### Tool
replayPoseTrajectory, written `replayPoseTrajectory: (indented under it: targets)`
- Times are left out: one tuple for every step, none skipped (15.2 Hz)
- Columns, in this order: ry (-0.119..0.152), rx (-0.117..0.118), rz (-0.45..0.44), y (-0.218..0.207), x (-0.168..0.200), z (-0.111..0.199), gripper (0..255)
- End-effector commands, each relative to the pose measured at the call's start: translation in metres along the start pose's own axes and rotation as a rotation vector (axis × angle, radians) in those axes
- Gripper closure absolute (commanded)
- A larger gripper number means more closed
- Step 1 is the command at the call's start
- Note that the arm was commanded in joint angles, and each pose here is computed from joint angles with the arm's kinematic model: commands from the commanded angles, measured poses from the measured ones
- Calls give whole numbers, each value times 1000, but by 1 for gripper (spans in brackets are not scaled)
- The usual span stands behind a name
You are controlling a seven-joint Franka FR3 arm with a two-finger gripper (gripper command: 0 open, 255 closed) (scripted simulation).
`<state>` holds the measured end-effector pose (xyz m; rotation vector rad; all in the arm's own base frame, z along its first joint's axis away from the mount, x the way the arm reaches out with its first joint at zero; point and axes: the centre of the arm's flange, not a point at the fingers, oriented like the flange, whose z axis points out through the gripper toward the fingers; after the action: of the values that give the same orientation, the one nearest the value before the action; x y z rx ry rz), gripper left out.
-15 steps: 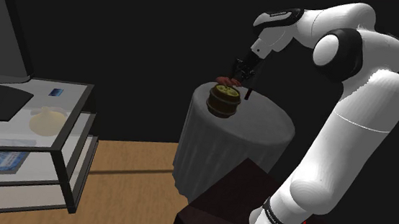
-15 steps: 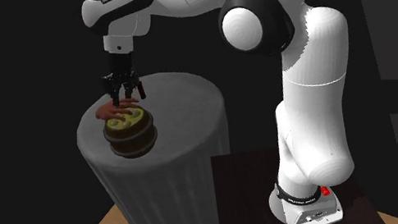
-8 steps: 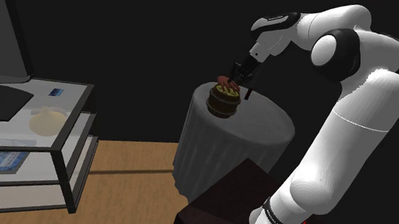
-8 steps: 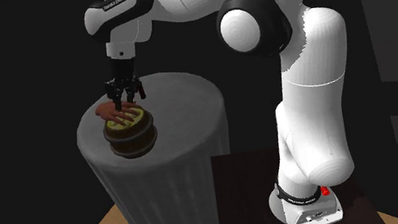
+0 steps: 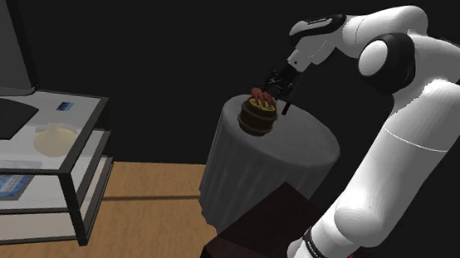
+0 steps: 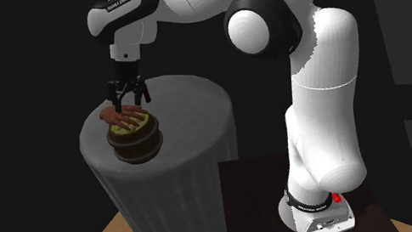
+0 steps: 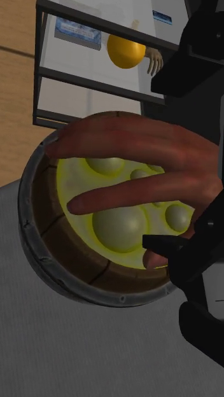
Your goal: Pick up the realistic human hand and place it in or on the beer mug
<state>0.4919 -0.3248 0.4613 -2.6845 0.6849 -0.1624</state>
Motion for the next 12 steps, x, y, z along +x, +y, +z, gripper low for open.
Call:
replayPoseTrajectory:
  targets:
    - [0, 0, 0, 0, 0, 0, 0]
    - [0, 0, 0, 0, 0, -14, 0]
    - [0, 0, 0, 0, 0, -27, 0]
    - [0, 0, 0, 0, 0, -40, 0]
    - [0, 0, 0, 0, 0, -50, 0]
    - [0, 0, 0, 0, 0, -50, 0]
    - [0, 0, 0, 0, 0, -50, 0]
    - [0, 0, 0, 0, 0, -50, 0]
    - [0, 0, 0, 0, 0, -50, 0]
    - [0, 0, 0, 0, 0, -50, 0]
    - [0, 0, 0, 0, 0, -50, 0]
    - [0, 0, 0, 0, 0, -50, 0]
